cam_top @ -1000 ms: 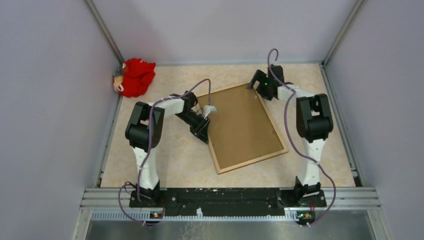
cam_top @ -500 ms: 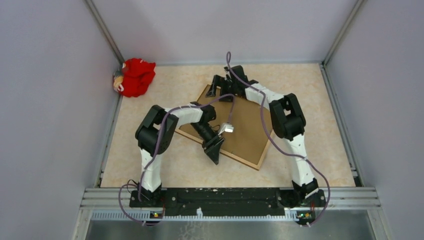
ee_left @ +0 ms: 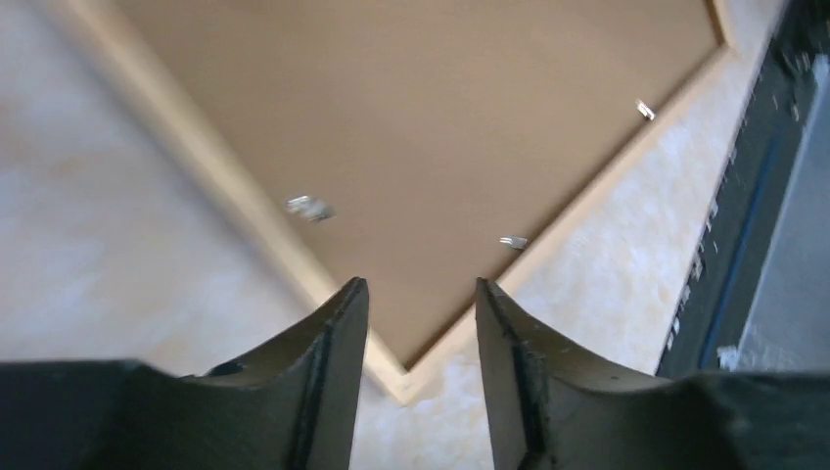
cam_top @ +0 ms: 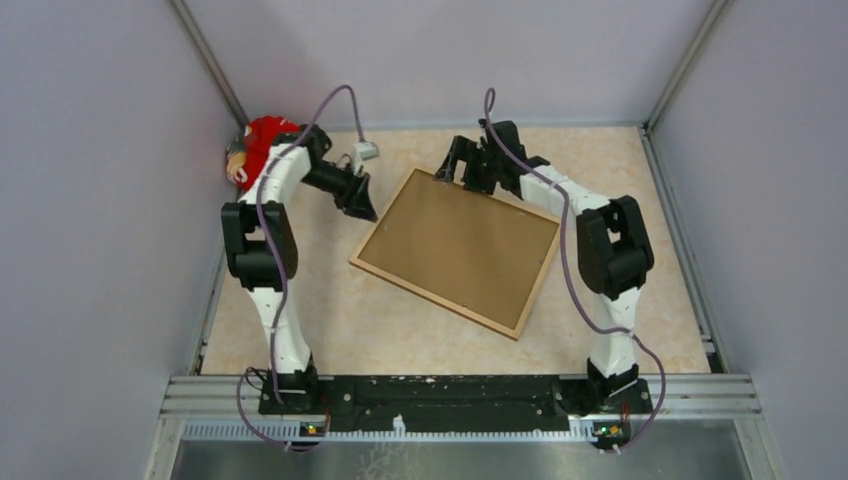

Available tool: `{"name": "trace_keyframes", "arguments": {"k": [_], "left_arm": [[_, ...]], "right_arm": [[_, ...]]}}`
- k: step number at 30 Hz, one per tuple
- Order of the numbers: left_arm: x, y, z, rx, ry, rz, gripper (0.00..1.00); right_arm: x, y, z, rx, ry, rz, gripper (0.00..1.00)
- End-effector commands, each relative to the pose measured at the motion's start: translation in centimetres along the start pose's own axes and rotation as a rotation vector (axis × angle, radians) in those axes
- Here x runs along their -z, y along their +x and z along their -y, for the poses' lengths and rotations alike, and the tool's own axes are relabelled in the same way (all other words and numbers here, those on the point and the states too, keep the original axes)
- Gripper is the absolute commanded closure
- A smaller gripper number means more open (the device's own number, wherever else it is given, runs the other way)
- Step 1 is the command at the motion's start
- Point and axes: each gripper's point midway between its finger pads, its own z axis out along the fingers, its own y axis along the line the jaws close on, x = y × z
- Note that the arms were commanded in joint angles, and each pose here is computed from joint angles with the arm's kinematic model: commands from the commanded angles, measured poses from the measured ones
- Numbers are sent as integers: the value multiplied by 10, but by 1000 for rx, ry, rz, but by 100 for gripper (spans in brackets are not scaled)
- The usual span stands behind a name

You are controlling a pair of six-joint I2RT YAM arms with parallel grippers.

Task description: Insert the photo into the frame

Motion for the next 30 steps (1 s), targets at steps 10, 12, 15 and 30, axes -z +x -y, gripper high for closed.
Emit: {"name": "trace_keyframes", "arguments": {"k": [10, 12, 15, 30], "left_arm": [[1, 39, -111, 348, -60, 135, 70], [-4, 42, -109, 361, -39, 138, 70], [-9, 48, -104, 371, -1, 142, 72], [-38, 73, -75, 387, 93, 90, 82]], "right_arm": [[3, 43, -81, 39, -209, 21, 21], [-6, 54, -87, 46, -219, -5, 22], [-19, 68, -94, 37, -237, -34, 23], [-60, 132, -112, 18, -274, -168, 28]]}}
